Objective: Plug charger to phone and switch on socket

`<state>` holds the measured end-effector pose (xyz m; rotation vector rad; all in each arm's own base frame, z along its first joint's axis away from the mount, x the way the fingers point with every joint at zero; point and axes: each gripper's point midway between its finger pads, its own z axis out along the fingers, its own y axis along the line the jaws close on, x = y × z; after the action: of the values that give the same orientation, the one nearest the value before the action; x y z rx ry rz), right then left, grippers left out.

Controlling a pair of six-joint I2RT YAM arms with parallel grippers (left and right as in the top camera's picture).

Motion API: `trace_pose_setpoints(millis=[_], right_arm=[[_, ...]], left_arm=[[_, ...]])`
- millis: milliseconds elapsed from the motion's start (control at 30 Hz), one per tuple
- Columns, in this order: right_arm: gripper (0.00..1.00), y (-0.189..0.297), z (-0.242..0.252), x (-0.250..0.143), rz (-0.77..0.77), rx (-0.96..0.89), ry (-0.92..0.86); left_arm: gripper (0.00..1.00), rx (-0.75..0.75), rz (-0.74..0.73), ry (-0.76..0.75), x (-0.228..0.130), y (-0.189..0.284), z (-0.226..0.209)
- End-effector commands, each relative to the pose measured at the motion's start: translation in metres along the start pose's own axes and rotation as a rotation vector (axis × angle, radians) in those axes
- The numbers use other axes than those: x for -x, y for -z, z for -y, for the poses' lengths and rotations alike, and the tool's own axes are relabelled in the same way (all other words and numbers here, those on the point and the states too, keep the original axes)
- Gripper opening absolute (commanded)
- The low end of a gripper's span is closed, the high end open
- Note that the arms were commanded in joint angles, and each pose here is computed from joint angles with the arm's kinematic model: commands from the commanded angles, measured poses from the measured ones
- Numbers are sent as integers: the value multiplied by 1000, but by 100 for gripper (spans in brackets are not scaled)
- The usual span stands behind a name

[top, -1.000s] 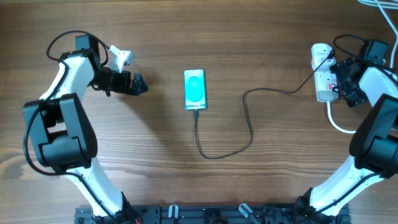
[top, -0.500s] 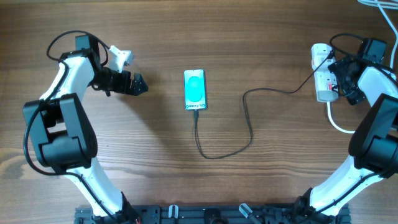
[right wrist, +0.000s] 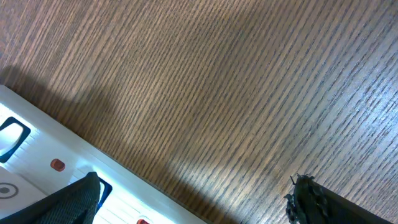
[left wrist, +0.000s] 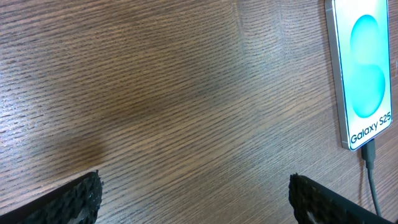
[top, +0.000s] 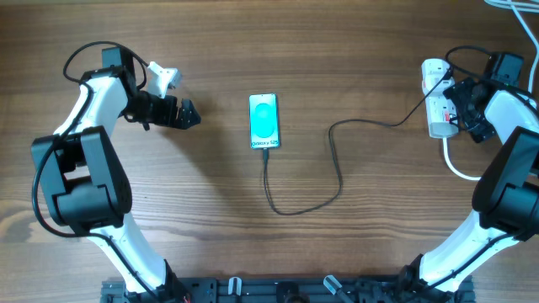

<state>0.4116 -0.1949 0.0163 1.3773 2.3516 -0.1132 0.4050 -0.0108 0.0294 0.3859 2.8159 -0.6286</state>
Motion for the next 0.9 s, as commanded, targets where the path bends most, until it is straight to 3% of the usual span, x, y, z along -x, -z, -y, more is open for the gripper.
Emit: trace_pose_setpoints(millis=[0,867], right_arm=[[100,-9,1,-10,-25,-14,28],[100,-9,-7,-21,-83,41,78]], left_arm=[[100,4,2,0,0,1,-1],[100,4,2,0,0,1,-1]])
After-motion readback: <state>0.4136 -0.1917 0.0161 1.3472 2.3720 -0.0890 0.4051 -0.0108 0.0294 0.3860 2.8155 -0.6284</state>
